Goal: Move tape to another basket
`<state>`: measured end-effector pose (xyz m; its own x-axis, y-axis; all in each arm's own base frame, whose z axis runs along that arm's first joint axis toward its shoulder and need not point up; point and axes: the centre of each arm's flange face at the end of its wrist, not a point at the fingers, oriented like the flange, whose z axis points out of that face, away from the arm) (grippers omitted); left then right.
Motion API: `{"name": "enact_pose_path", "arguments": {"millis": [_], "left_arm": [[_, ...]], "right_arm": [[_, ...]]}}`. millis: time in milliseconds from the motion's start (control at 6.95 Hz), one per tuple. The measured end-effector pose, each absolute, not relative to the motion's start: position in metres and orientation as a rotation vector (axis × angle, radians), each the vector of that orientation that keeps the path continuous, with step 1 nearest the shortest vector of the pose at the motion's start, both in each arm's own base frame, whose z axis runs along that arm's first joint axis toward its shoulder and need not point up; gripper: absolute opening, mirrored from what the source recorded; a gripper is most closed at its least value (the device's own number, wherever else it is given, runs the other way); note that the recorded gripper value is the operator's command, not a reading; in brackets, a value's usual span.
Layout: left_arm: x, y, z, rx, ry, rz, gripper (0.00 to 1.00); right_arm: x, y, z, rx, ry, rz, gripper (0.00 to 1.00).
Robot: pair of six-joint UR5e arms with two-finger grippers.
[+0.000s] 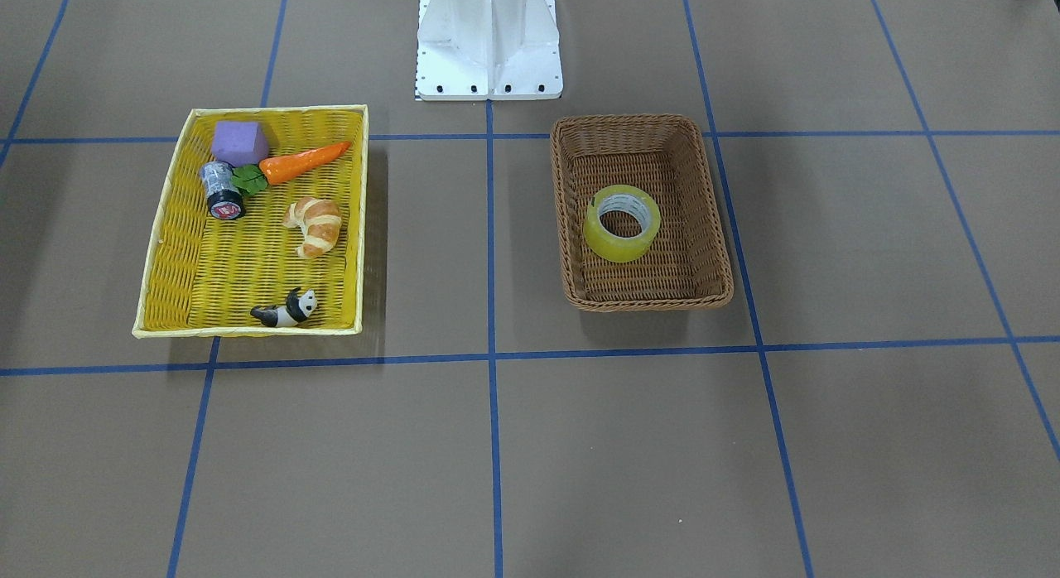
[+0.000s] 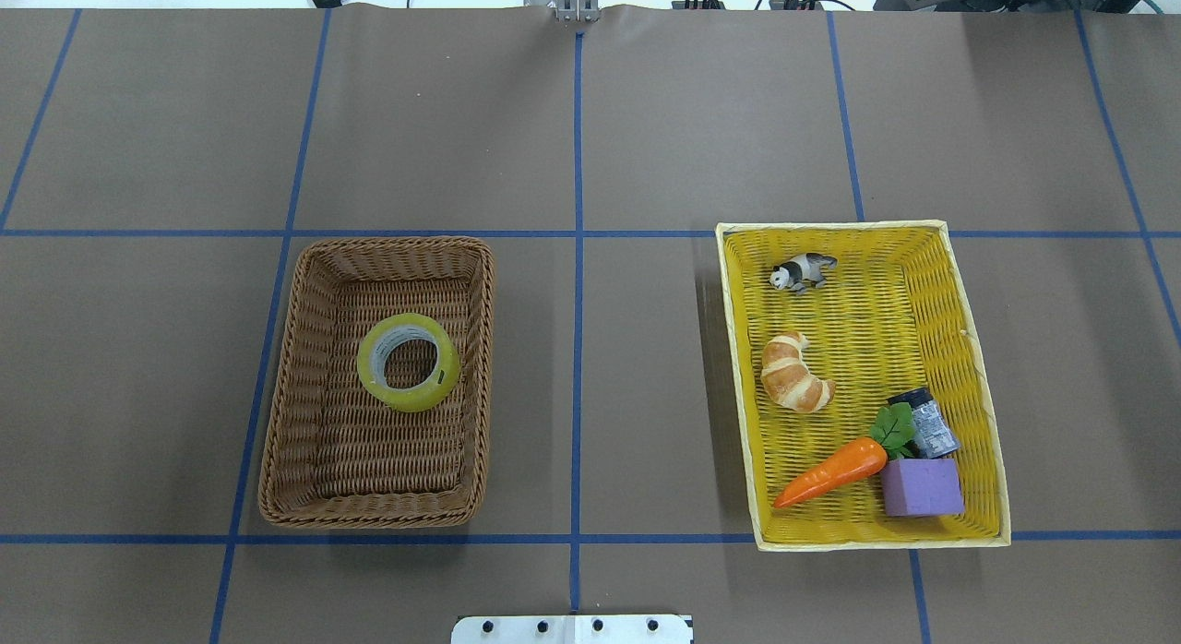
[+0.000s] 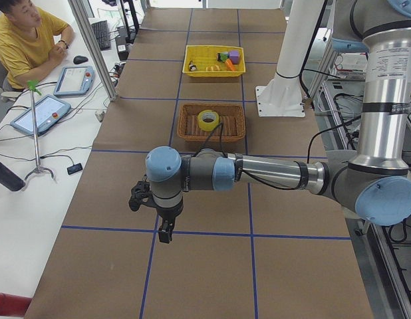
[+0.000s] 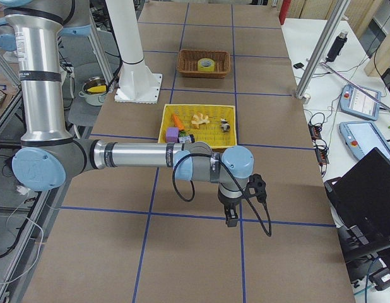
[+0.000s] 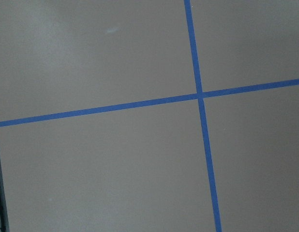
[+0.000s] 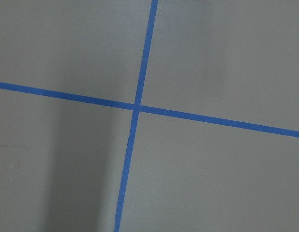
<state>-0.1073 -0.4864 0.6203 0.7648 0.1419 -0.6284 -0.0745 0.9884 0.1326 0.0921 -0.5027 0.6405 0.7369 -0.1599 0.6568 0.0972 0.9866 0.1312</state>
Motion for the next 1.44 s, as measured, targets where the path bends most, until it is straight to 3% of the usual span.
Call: {"name": "enact_pose_path", "arguments": {"millis": [1439], "left_arm": [[-0.1070, -0.4819, 0.6258, 0.093, 0.691, 0.113, 0.99]], "right_arm": [[0.0912, -0.5029, 0.6391, 0.095, -0.737, -0.144, 1.00]]}}
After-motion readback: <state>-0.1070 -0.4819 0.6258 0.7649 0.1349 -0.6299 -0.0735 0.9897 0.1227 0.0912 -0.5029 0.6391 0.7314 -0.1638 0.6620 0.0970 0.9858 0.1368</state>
